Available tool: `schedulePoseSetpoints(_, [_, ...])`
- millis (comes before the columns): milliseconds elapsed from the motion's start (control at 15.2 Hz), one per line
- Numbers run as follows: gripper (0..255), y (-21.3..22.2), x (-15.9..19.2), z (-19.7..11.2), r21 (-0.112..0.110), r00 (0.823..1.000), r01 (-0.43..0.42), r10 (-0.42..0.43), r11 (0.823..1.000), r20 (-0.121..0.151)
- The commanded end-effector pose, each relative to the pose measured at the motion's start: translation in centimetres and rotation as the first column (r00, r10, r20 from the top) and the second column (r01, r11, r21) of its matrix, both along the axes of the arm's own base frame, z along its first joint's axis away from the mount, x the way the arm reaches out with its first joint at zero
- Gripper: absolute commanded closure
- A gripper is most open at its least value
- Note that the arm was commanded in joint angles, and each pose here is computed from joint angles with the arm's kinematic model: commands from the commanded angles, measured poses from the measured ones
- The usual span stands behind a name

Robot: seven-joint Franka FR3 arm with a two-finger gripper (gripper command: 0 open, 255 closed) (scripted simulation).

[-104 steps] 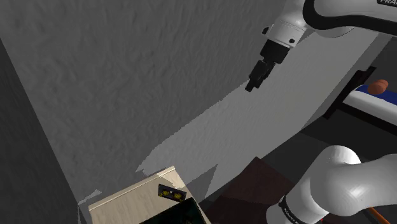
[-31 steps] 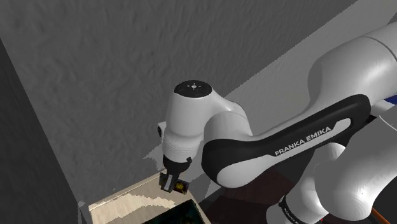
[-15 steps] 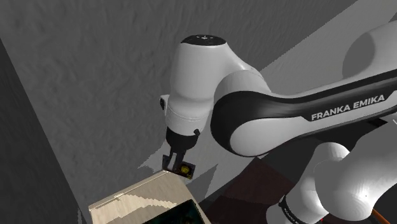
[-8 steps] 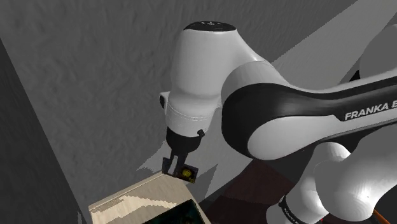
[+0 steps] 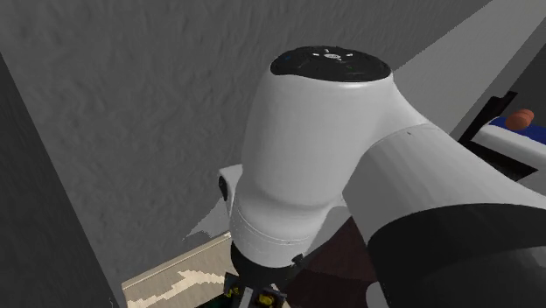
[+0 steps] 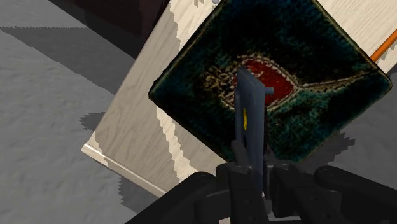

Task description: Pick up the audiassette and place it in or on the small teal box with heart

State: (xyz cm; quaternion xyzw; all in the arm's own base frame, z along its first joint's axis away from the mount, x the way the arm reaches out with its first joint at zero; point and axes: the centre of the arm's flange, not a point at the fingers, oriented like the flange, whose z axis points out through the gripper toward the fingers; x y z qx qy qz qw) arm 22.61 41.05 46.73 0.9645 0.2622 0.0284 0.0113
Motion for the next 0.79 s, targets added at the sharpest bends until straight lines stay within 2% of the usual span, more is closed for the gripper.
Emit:
schedulePoseSetpoints(0, [255, 1.9, -2.6, 0.2, 0.0, 1.0, 0.001, -0.001, 1.0, 0.0])
schedulePoseSetpoints(726, [255, 1.9, -2.6, -5.6, 0.0, 1.0, 0.001, -0.001, 1.0, 0.0])
